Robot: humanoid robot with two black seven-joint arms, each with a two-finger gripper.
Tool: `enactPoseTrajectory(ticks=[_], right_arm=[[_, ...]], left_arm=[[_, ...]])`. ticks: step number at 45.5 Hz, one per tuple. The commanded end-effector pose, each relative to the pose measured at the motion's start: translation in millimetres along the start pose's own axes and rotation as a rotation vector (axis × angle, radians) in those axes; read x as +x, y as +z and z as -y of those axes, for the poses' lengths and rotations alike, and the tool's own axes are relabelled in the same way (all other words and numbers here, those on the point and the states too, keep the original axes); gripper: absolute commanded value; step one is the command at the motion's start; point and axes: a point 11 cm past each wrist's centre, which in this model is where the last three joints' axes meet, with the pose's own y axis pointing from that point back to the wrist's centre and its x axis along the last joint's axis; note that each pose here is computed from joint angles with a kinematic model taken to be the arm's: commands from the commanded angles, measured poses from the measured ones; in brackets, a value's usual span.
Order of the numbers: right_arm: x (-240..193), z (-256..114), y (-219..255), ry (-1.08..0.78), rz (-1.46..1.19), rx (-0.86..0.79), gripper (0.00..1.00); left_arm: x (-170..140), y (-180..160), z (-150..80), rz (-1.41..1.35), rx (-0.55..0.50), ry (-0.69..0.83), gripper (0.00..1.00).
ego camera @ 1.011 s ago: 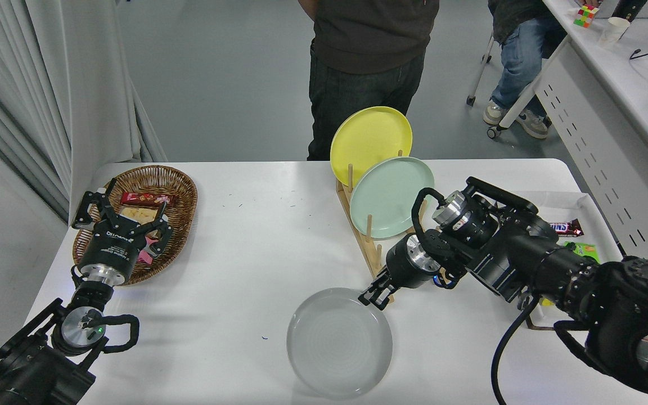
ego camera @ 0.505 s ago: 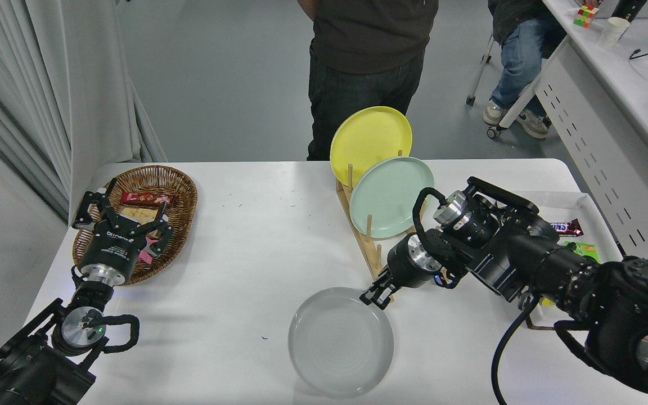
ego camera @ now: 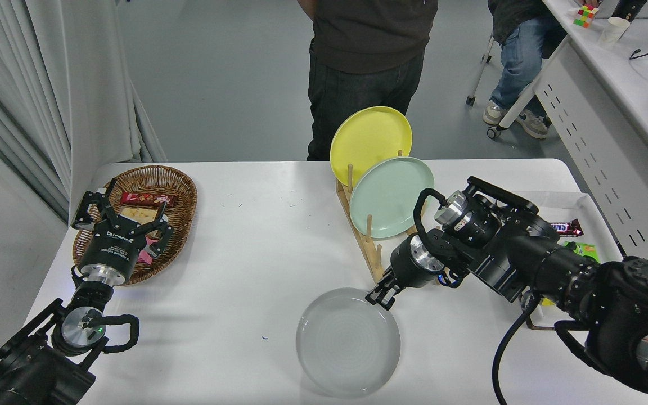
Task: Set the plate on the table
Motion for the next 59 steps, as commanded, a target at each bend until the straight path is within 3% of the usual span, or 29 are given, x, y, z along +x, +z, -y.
enactPoseTrajectory(ticks=[1, 41, 49, 59], right_arm=[[-1.2, 0.3, 0.2, -0.013, -0.026, -0.002, 0.00], [-9.9, -1.8, -2.6, -0.085, -0.115, 0.019, 0.01], [-9.5, -1.7, -2.6, -0.082, -0.116, 0.020, 0.09], [-10.2, -2.3, -2.6, -0.084, -0.118, 0.019, 0.11]], left_arm=[[0.1, 0.2, 0.0, 0.001, 0.000, 0.000, 0.98], [-0.2, -0.4, 0.0, -0.001, 0.001, 0.000, 0.98], [-0.2, -0.4, 0.0, -0.001, 0.001, 0.000, 0.98], [0.1, 0.2, 0.0, 0.001, 0.000, 0.000, 0.98]])
